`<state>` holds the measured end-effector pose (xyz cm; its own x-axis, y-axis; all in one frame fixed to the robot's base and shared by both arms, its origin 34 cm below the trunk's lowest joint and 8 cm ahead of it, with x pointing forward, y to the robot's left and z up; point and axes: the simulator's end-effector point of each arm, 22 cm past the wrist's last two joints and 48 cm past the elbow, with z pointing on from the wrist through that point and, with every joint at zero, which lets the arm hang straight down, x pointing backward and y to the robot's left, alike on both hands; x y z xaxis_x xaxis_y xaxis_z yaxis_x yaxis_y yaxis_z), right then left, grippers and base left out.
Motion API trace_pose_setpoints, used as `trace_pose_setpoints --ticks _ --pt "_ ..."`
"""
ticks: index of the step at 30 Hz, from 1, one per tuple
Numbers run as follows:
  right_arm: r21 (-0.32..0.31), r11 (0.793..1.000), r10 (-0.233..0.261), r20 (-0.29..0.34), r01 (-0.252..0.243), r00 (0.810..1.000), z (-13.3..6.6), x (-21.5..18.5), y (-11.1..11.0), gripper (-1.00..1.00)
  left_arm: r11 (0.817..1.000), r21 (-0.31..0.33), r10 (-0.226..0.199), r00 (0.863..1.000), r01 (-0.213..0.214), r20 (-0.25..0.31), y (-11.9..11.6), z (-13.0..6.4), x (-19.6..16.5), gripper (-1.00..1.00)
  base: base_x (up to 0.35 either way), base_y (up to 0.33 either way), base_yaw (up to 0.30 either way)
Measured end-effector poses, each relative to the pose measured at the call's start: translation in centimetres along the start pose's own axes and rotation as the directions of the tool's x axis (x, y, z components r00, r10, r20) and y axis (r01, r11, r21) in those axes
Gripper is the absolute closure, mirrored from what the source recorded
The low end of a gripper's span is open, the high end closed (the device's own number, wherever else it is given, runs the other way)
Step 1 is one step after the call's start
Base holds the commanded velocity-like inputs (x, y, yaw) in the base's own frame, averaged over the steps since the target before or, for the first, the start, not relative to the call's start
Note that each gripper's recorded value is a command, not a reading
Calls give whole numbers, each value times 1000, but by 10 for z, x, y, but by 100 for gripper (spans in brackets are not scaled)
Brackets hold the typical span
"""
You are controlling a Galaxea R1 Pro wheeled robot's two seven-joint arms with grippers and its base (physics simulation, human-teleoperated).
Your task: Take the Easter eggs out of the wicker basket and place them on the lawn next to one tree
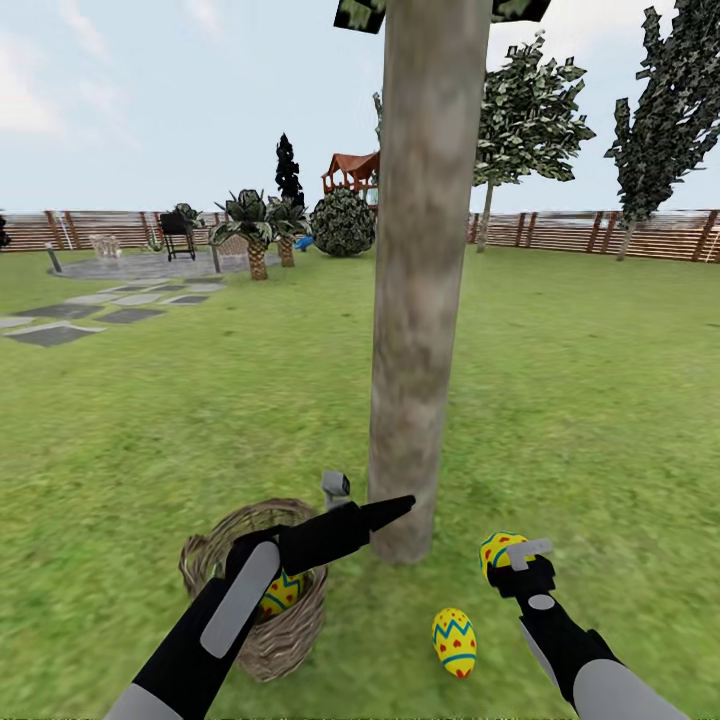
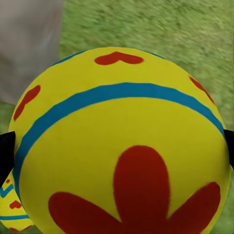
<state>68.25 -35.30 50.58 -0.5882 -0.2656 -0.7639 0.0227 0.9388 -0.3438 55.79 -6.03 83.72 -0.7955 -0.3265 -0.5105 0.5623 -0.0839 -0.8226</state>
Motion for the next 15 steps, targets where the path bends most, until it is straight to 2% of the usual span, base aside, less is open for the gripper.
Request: trace_pose_setpoints --ticks 5,12,15 --pt "1 1000 0 2 0 1000 4 9 4 100 1000 -3 2 1000 -2 -3 8 -2 8 -100 0 0 22" --pt "1 1000 1 2 -1 1000 9 20 8 100 1000 -14 -1 1000 1 -11 19 -5 19 -100 0 0 244" --pt "3 1000 0 3 0 1000 9 20 7 100 1000 -13 -3 1000 3 -13 19 -5 19 -100 0 0 112"
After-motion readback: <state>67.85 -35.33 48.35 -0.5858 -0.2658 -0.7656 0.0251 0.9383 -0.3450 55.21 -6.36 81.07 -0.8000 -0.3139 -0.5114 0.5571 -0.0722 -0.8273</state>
